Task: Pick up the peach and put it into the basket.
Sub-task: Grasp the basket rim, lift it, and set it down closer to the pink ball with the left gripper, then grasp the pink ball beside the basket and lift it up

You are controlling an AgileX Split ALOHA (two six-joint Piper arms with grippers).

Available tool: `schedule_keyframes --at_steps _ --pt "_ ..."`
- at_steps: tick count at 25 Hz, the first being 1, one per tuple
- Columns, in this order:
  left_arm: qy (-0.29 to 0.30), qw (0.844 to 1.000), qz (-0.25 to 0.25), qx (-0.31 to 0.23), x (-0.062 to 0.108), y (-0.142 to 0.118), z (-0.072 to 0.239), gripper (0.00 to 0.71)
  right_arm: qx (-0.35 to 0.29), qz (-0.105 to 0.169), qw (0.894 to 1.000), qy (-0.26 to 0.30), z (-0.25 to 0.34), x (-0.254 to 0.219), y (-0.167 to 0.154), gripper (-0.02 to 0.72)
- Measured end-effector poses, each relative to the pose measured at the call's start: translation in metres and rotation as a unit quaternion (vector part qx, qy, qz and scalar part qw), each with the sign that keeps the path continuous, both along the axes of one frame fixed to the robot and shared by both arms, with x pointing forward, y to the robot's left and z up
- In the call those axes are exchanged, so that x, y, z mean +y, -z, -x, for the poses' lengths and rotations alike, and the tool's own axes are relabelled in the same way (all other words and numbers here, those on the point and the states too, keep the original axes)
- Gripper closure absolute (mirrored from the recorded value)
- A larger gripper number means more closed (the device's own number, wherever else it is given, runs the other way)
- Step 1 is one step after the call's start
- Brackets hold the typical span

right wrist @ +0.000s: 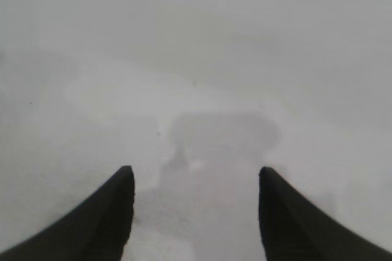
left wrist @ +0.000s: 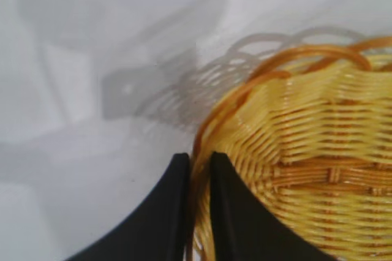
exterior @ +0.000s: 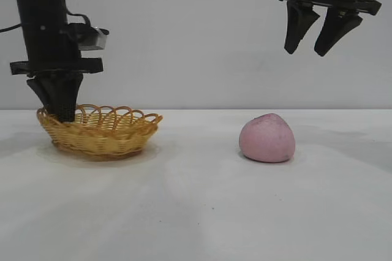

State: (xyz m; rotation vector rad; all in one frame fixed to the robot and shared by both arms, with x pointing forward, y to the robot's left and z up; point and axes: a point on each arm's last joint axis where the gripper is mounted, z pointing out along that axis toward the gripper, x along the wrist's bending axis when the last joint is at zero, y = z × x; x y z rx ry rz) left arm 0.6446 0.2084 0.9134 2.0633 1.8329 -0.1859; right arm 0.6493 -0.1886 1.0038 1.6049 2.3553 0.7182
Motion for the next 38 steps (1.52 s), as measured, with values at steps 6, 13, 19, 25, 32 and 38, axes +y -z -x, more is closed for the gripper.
schedule_keyframes --at_steps 6,13,19,25,32,38 --pt "-0.029 0.998 0.047 -0.022 -0.021 -0.003 0.026 0.710 0.010 -0.006 1.000 0.001 0.001 0.001 0.000 0.324" --pt "-0.038 0.998 0.049 -0.025 -0.022 -0.001 0.028 0.606 0.014 -0.006 1.000 -0.001 0.002 0.001 0.001 0.324" --pt "-0.040 0.998 0.038 -0.012 -0.019 0.008 0.038 0.534 0.015 -0.005 1.000 -0.004 0.003 0.001 0.001 0.324" --pt "0.002 0.999 -0.001 -0.050 -0.005 -0.024 0.044 0.302 0.017 -0.004 1.000 -0.008 0.003 0.001 0.001 0.324" --pt "0.006 0.984 -0.119 -0.130 0.021 -0.060 0.034 0.271 0.018 -0.012 1.000 -0.014 0.005 0.008 0.001 0.324" --pt "-0.030 0.974 -0.179 -0.133 0.056 -0.060 0.029 0.271 0.021 -0.015 1.000 -0.014 0.005 0.008 0.001 0.324"
